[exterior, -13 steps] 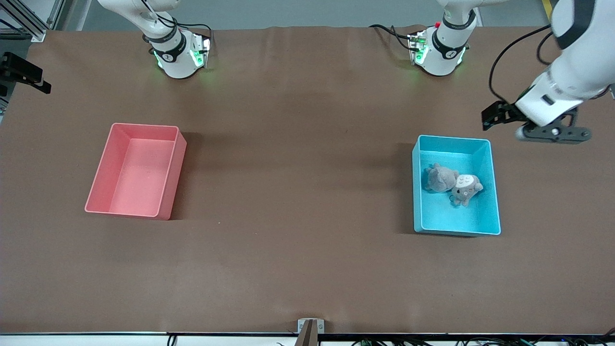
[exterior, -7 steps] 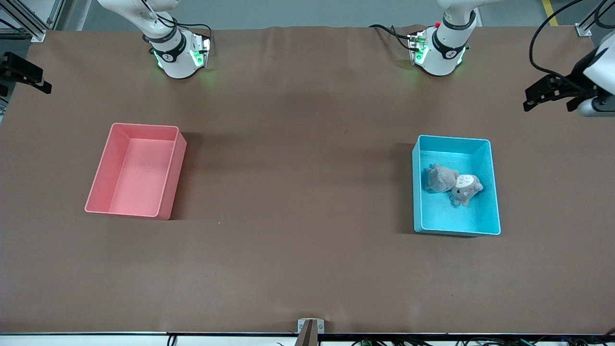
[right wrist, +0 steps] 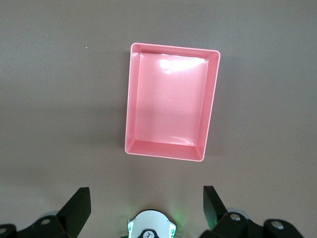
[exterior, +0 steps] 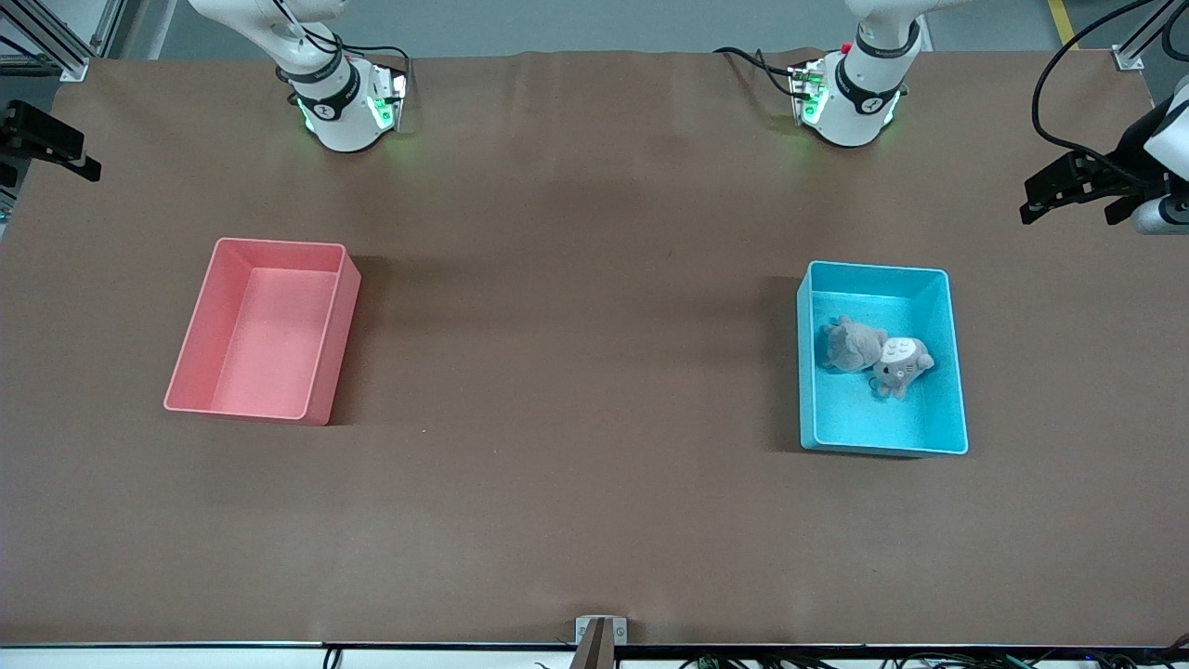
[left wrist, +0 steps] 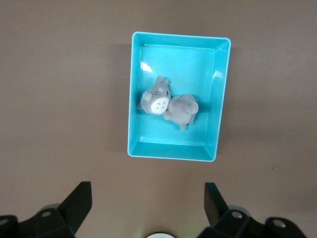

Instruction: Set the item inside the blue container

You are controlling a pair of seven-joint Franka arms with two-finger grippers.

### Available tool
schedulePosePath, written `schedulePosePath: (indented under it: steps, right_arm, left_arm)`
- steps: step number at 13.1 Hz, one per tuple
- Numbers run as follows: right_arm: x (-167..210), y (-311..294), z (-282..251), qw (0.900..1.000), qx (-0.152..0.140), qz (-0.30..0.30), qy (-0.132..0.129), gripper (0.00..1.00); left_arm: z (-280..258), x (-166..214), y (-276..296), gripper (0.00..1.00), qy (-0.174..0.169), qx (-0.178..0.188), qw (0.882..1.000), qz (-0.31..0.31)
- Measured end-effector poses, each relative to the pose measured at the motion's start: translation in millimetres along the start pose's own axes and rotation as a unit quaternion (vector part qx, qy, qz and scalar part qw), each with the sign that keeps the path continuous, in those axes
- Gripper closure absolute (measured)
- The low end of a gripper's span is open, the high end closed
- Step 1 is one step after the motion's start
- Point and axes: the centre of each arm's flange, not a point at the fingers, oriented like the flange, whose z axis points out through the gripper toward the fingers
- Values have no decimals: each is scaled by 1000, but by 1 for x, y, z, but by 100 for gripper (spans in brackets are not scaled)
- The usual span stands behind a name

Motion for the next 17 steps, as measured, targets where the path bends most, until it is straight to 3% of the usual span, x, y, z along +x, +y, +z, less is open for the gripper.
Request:
schedulePosePath:
  steps: [17]
  right_arm:
    - [2,0,-1,1000,-1,0,8,0]
  left_arm:
    - [5,16,1,0,4,-9,1000,7]
